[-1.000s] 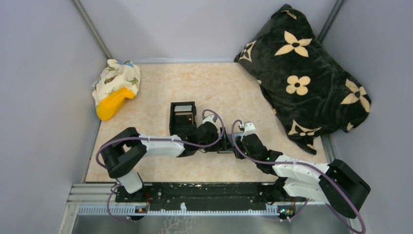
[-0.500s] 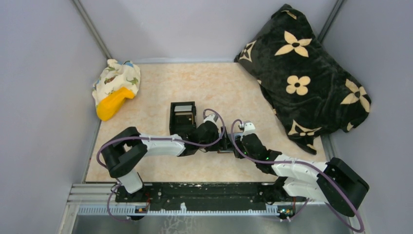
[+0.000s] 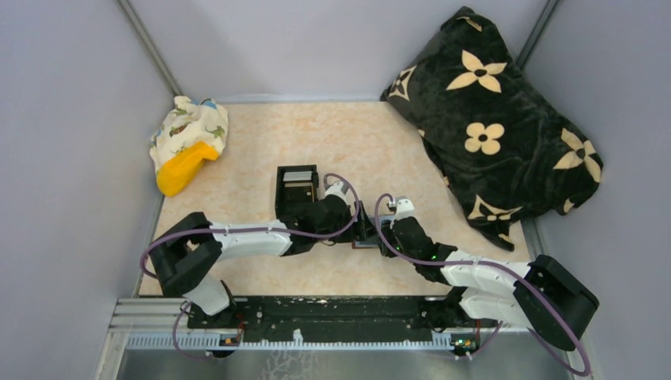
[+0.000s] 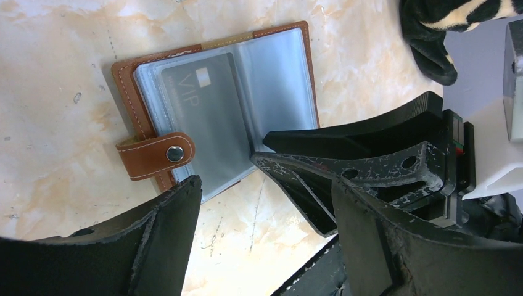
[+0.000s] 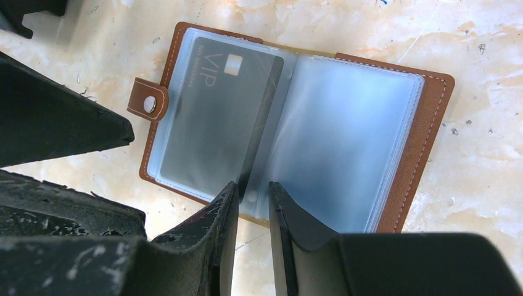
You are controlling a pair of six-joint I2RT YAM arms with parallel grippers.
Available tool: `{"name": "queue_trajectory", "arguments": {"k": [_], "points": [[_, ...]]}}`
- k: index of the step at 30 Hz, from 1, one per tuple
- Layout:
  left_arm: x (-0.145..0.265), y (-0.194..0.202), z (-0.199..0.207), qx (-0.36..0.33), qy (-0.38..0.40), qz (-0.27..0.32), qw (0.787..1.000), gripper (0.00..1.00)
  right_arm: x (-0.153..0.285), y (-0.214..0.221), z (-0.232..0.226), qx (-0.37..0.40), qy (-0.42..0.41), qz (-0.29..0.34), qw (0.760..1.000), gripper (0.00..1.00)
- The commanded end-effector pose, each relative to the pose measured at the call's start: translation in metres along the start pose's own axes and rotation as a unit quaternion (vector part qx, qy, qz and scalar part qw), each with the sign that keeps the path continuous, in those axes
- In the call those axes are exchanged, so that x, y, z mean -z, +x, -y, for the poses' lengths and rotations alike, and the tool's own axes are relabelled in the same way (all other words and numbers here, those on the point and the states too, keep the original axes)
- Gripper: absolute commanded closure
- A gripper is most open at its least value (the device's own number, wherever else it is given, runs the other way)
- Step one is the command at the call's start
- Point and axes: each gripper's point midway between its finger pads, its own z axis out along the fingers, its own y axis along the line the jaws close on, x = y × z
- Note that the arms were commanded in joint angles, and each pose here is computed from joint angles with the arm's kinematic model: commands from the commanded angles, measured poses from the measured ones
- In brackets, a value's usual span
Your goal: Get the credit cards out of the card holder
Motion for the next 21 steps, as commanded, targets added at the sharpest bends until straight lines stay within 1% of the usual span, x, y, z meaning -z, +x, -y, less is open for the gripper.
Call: {"name": "queue_trajectory", "arguments": {"k": [1,9,14,21], "points": [[-0.003,0.003,0.006,0.006,0.01,-0.006,1.0,0.17,0.0,0.008,-0.001,0.001,-0.004,-0.012,1.0,0.75],[-0.01,0.017,-0.01,0.01,-0.006,-0.024,1.0,0.17,0.001,0.006,-0.001,0.001,-0.001,-0.01,1.0,0.75],[-0.014,0.03,-0.016,0.024,-0.006,-0.042,0.999,0.17,0.0,0.007,0.0,0.002,-0.001,-0.011,1.0,0.75],[-0.023,0.033,-0.018,0.022,-0.011,-0.047,0.999,0.17,0.001,0.008,-0.001,0.002,-0.003,-0.012,1.0,0.75]]}}
